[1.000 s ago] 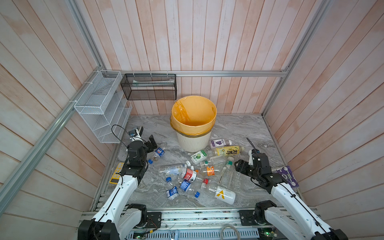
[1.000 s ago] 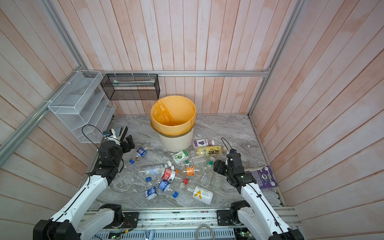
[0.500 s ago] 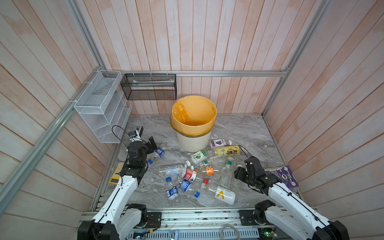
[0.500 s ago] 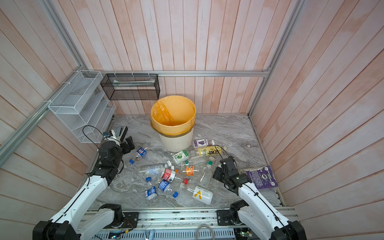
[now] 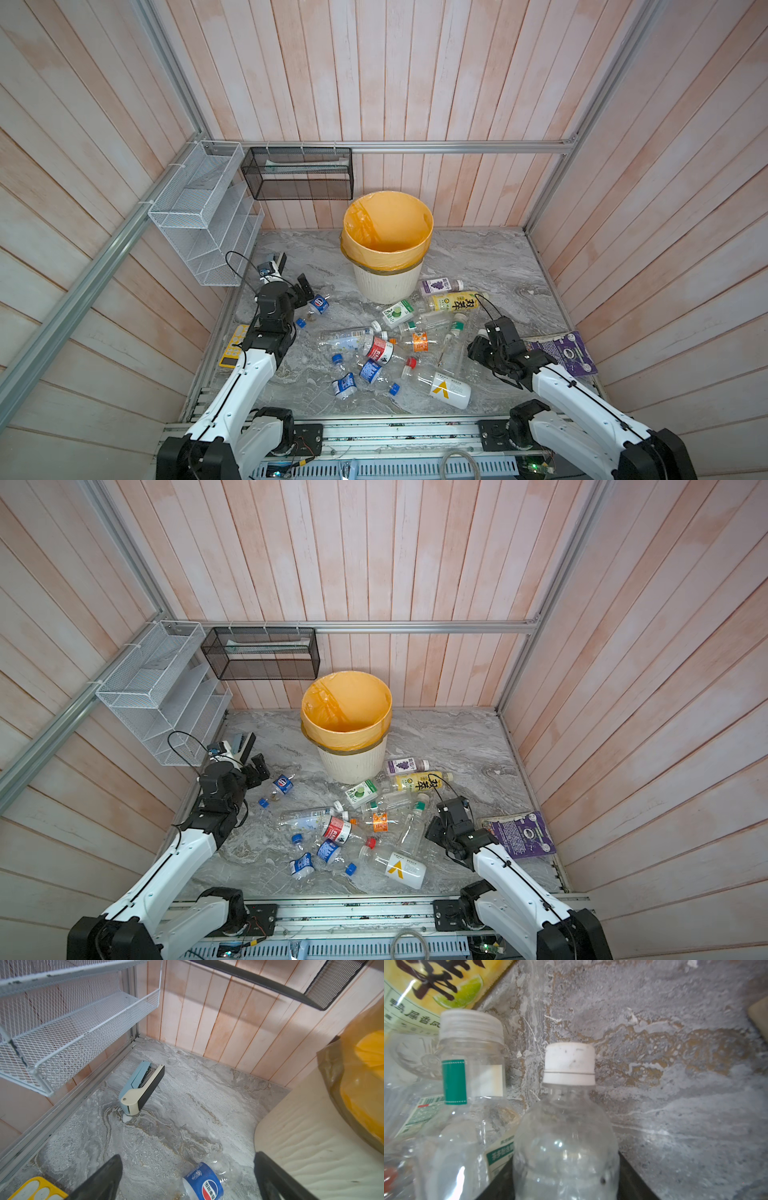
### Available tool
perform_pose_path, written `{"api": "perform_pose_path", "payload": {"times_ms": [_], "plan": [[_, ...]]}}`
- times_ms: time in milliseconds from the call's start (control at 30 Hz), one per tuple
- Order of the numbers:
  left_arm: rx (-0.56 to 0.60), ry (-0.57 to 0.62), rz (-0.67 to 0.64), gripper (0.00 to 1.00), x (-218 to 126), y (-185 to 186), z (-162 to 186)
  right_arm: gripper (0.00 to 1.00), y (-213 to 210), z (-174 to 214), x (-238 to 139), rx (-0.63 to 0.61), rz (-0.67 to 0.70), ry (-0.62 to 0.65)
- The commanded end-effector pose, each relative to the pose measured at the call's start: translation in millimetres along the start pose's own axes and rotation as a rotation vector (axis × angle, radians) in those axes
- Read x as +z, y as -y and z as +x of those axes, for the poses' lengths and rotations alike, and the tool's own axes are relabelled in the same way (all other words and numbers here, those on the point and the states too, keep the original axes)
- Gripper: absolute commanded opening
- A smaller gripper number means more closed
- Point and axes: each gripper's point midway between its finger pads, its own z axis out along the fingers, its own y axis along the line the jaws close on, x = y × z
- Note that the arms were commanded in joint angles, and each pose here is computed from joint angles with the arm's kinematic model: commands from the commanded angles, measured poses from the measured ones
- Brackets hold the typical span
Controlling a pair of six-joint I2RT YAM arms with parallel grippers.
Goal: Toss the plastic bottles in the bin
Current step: 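Grasp the clear water bottle with white cap using the right gripper, then lift the clear bottle over the yellow bin and open the right gripper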
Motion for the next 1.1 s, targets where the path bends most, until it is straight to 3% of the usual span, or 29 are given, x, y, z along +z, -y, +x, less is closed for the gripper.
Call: {"api": "perform_pose_path", "payload": {"times_ms": [0,167,267,367,633,733,800,933,1067], "plan": [[-0.009,-0.028,-0.062,1.00,4,-7,-2,0.53,0,-21,-10,0.012,0.030,0.092],[-0.009,-0.057,-0.074,1.00,9,-8,4,0.49,-9,-76,-60,0.030,0.012,0.326],[-0.017,-0.079,-0.071,1.00,13,-7,9,0.48,-20,-119,-108,0.068,-0.057,0.518],[-0.019,-0.123,-0.079,1.00,18,-7,18,0.48,-43,-150,-144,0.070,-0.172,0.625],[0.003,-0.243,-0.083,1.00,28,-6,43,0.47,-153,-218,-178,-0.069,-0.463,0.626],[0.013,-0.286,-0.073,1.00,32,-3,51,0.47,-226,-249,-202,-0.141,-0.665,0.599],[0.019,-0.324,-0.068,1.00,35,-1,58,0.49,-291,-255,-212,-0.260,-0.763,0.551],[0.034,-0.385,-0.055,1.00,41,3,69,0.62,-359,-269,-213,-0.361,-0.786,0.492],[0.054,-0.426,-0.063,1.00,44,2,76,1.00,-379,-272,-190,-0.441,-0.745,0.401]]}}
